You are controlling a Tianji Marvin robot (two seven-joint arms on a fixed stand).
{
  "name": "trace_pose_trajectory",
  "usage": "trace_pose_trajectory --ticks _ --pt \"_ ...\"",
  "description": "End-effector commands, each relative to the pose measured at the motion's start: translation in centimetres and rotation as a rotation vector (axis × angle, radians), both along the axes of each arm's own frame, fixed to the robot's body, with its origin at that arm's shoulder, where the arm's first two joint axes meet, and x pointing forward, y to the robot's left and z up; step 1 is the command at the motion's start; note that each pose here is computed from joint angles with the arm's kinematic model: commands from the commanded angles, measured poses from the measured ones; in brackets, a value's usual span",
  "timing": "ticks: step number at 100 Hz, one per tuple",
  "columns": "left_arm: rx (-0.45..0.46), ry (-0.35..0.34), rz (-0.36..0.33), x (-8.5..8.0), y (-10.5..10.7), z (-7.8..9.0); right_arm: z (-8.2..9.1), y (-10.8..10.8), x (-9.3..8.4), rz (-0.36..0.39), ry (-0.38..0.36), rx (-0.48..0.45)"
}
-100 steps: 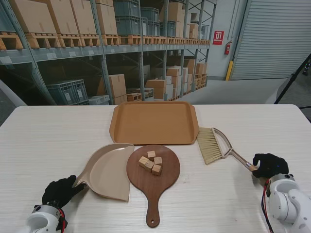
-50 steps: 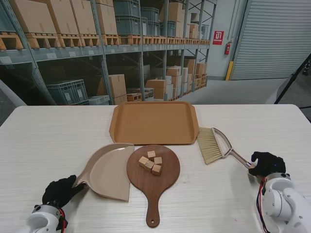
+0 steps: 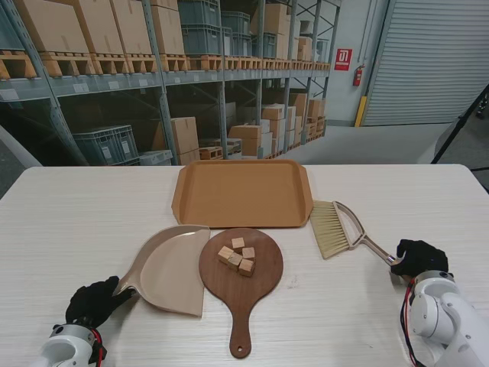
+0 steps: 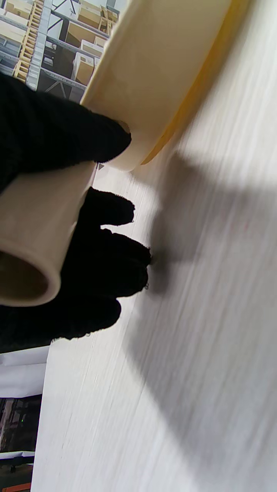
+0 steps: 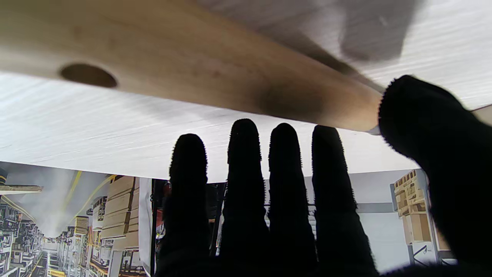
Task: Sweep wood blocks off a wooden cutting board into a dustpan and pour them into a container
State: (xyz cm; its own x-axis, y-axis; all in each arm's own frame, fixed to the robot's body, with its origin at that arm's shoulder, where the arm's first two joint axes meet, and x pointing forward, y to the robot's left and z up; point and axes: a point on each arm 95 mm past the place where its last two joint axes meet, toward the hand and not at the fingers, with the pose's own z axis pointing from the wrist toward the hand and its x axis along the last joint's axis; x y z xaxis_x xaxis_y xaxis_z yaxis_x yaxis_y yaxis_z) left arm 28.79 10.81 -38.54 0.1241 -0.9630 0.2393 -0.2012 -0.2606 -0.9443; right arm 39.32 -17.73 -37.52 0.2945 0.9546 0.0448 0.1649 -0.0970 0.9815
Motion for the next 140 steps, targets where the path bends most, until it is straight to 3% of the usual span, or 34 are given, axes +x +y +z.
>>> trace_pose_trajectory --ticks 1,61,99,140 --pt "-0.012 0.07 0.011 -1.3 -0.1 -1.7 -0.7 0.1 -0.2 -0.001 0.032 0.001" --pt "-0.021 0.066 0.015 -1.1 0.0 -1.8 -1.7 0.6 0.8 0.022 0.066 0.001" --pt "-0.023 0.073 0.013 -1.1 0.0 -1.9 -2.1 0.0 0.1 0.005 0.104 -0.005" --pt "-0.022 0.072 0.015 -1.2 0.0 -1.9 -1.1 -0.1 -0.7 0.006 0.067 -0.027"
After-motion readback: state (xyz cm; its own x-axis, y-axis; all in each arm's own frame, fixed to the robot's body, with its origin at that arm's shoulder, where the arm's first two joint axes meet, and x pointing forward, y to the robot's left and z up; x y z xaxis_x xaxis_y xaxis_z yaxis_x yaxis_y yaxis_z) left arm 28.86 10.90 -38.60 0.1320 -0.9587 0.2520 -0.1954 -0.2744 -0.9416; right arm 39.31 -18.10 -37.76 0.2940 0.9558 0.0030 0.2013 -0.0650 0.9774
